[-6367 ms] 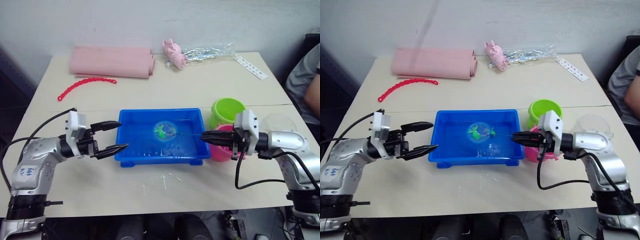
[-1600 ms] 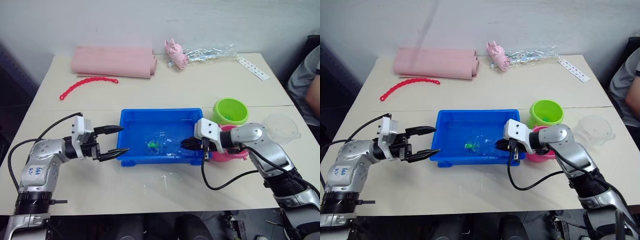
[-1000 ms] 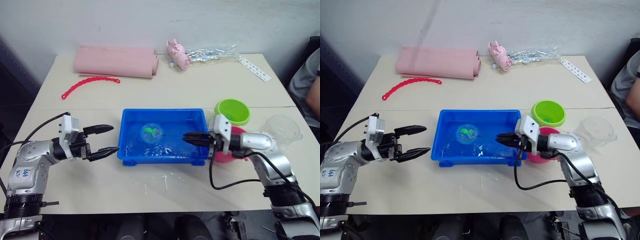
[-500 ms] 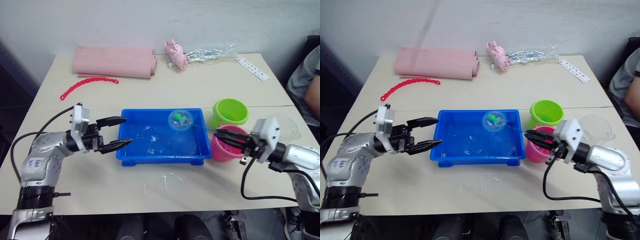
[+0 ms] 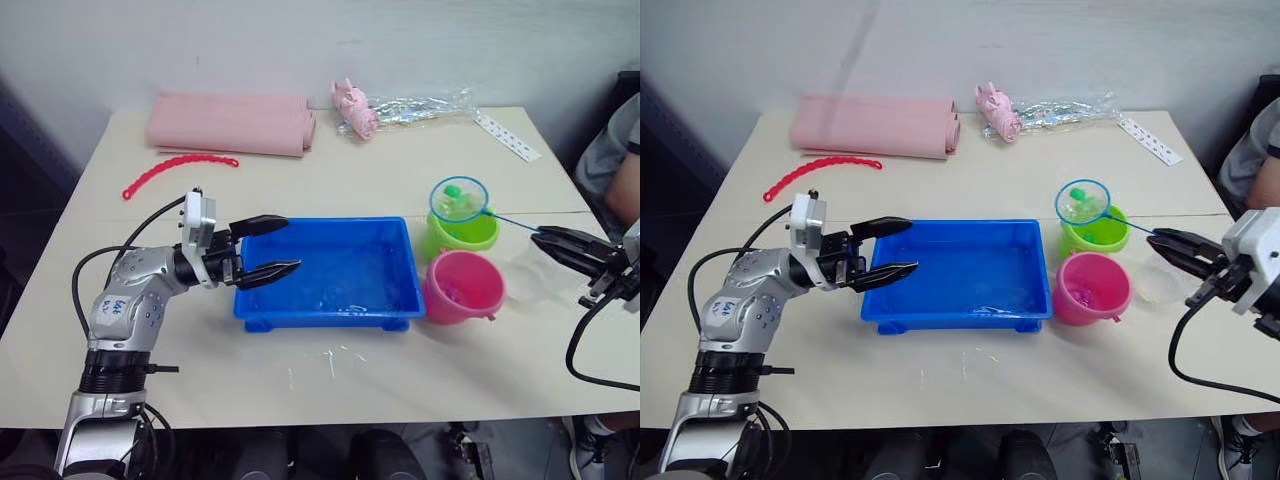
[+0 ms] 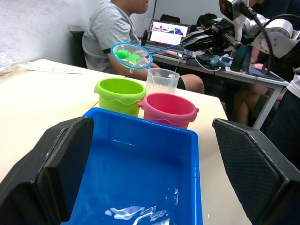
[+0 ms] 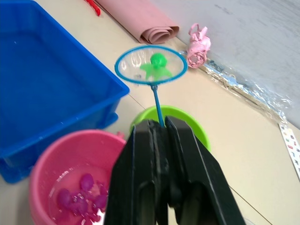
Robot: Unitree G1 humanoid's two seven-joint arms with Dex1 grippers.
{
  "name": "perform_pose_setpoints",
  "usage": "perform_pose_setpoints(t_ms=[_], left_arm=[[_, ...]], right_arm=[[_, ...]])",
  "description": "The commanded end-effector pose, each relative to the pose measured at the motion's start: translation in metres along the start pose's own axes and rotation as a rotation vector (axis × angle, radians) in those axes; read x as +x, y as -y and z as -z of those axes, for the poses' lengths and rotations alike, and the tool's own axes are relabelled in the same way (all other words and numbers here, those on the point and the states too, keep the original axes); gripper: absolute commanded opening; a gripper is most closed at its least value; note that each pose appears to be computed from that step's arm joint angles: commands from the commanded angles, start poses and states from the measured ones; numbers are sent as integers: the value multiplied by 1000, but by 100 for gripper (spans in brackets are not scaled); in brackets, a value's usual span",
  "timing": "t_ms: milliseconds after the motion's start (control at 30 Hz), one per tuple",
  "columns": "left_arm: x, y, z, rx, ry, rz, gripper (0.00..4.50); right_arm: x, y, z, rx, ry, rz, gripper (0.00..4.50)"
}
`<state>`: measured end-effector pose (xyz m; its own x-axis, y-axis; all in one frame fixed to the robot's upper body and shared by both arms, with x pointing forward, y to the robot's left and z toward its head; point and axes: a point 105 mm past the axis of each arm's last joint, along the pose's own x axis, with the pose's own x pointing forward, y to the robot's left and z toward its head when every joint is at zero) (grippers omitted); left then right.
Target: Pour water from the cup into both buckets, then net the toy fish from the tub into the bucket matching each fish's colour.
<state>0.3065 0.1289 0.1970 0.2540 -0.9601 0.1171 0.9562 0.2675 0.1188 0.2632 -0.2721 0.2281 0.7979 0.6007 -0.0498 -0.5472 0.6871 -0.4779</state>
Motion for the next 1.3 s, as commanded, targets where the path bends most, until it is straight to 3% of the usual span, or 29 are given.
perform_pose_setpoints(t_ms=[33,133,367,500,700,833,967,1033,1100,1300], left_arm=[[12,1,-17,52,59,21,446],[16,4,-19,59,55,41,446],[20,12,-21,71,27,98,446],[24,17,-16,63,21,110,446],[27,21,-12,50,15,122,446],[23,18,-11,51,13,111,446],[12,13,-16,39,38,90,446],[4,12,-20,29,47,90,446],[-10,7,-21,77,29,72,446],[-59,10,-22,114,-62,46,446]], right_arm=[[-22,36,20,-235,-203,117,0],[-19,44,24,-318,-237,167,0],[-13,44,28,-868,-311,48,0],[-12,49,26,-1064,-344,35,0],[-9,51,23,-1180,-332,55,0],[-5,50,-1,-1050,-193,155,0],[1,35,-20,-547,46,152,0],[2,22,-23,-260,126,73,0],[10,-9,-24,-76,141,-117,0],[30,-88,-17,87,94,-524,0]])
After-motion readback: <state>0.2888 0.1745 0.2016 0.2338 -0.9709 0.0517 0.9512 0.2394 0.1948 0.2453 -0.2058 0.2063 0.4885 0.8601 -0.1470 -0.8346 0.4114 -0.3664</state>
